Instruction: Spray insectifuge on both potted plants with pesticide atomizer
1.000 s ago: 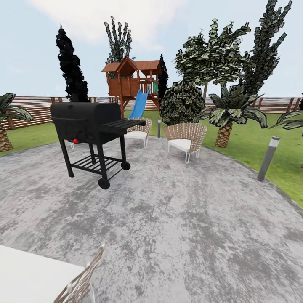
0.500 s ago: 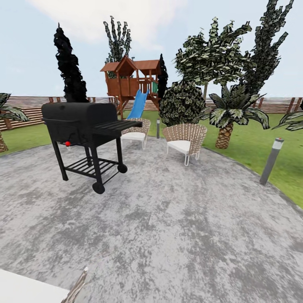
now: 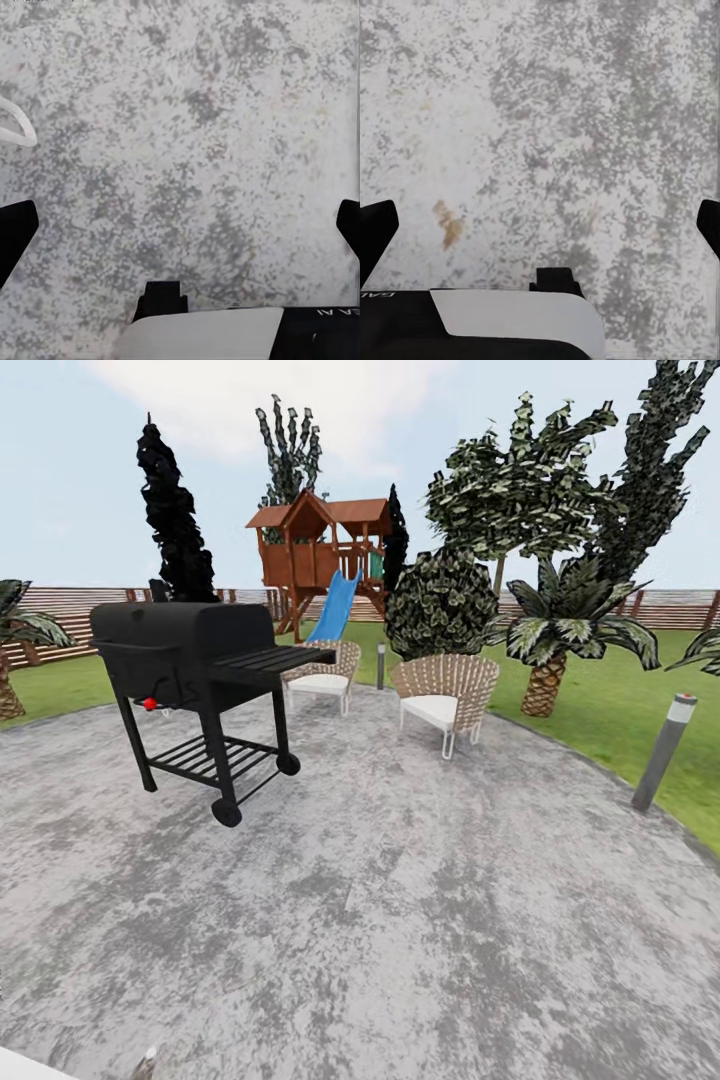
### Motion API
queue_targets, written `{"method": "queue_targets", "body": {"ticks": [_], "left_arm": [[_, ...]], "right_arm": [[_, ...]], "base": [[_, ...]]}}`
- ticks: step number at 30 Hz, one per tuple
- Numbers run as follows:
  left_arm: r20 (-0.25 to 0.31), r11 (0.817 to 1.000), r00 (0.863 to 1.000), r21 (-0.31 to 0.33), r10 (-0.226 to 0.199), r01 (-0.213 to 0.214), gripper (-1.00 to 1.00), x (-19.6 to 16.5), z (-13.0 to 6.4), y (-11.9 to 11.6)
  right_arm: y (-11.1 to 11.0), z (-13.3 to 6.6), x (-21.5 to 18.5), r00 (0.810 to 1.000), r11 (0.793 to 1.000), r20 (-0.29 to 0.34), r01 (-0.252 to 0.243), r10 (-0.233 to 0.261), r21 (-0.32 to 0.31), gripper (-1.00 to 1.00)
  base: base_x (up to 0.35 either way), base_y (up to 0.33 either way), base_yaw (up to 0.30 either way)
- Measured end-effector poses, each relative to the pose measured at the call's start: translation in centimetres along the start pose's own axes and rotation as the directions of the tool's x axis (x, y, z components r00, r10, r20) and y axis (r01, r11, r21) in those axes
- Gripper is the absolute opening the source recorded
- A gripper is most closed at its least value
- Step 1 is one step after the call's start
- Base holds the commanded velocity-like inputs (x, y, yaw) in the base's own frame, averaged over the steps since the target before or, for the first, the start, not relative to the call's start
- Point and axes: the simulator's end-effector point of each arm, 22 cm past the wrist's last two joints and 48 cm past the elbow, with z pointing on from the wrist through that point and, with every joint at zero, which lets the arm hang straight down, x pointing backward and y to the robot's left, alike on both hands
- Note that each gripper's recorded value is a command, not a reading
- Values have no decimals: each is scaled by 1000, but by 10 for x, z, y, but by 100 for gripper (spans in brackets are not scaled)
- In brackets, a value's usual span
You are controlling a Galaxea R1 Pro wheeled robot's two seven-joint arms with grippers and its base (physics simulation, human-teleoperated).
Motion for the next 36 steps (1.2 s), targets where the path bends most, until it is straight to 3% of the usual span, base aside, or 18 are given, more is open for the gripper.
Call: {"method": "queue_targets", "body": {"ticks": [8,19,36], "left_arm": [[-9,1000,1000,1,0,0,100,4,0,0],[-11,1000,1000,2,-3,3,100,5,1,0],[6,1000,1000,3,-4,4,100,11,26,0]], "right_arm": [[0,0,4,1000,1000,-10,-1,1,0,100],[-1,0,5,1000,1000,-12,-1,1,1,100],[-4,25,16,1000,1000,3,-14,14,11,100]], "base": [[24,-21,202],[0,0,26],[0,0,0]]}}
